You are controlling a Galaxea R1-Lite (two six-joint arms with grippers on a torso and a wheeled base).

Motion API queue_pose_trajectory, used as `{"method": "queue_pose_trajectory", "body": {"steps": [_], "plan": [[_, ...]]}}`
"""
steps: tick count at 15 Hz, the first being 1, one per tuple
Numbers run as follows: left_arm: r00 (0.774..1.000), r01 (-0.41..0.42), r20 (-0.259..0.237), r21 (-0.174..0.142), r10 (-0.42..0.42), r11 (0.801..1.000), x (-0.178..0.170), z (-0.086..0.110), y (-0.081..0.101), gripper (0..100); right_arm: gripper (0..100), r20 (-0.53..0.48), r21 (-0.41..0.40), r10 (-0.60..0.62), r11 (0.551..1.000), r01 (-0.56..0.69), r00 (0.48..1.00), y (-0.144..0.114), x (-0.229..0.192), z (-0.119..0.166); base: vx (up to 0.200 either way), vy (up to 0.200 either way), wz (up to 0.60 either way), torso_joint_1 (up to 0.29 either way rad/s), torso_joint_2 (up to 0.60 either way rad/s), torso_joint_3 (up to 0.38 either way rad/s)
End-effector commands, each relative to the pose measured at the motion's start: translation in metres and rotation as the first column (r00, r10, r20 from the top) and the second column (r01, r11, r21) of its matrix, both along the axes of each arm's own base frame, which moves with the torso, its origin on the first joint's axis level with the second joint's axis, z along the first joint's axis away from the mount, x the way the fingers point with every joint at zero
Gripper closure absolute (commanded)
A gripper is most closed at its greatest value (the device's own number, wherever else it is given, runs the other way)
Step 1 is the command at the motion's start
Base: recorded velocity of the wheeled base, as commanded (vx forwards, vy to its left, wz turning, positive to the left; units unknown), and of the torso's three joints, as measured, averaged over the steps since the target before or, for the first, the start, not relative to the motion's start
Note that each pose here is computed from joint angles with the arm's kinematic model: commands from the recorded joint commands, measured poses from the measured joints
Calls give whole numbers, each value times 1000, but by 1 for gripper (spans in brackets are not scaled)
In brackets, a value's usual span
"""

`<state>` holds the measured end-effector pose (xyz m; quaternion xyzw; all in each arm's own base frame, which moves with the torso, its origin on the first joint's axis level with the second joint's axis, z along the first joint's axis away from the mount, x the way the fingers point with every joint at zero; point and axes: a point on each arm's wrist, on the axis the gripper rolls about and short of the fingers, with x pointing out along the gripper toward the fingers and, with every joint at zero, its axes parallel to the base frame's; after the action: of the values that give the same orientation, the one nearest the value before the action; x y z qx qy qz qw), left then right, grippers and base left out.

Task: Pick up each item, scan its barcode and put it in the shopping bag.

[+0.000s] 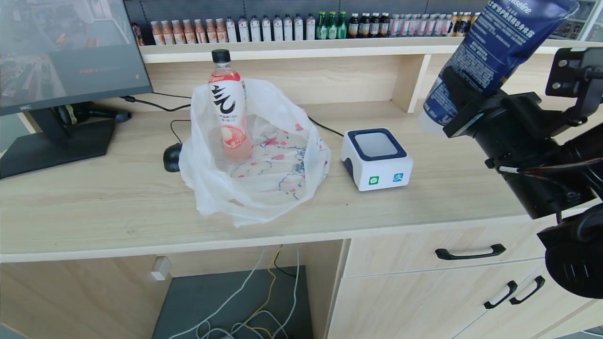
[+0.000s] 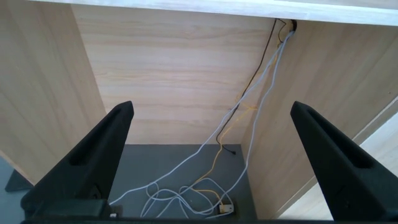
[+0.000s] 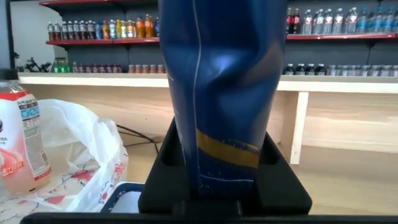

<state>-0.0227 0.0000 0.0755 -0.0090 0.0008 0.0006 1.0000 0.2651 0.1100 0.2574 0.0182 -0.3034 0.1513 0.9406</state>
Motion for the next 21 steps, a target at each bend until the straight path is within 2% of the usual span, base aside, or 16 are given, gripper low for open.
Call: {"method": "queue_pose_trajectory", "body": {"steps": [1,11,21], "plan": [[1000,-2,0,0,2,1000,0,0,0,0,100,-9,-2,-1,1000,1,1000,0,1,-3,0,200,0,-2,2,7],[1000,0,0,3,0,1000,0,0,0,0,100,-25,1,-13,1000,13,1000,-6,0,-6,0,200,0,0,3,2],[1000,0,0,4,0,1000,0,0,0,0,100,-85,-19,16,1000,-18,996,-5,-10,-21,0,0,0,0,0,0]]}}
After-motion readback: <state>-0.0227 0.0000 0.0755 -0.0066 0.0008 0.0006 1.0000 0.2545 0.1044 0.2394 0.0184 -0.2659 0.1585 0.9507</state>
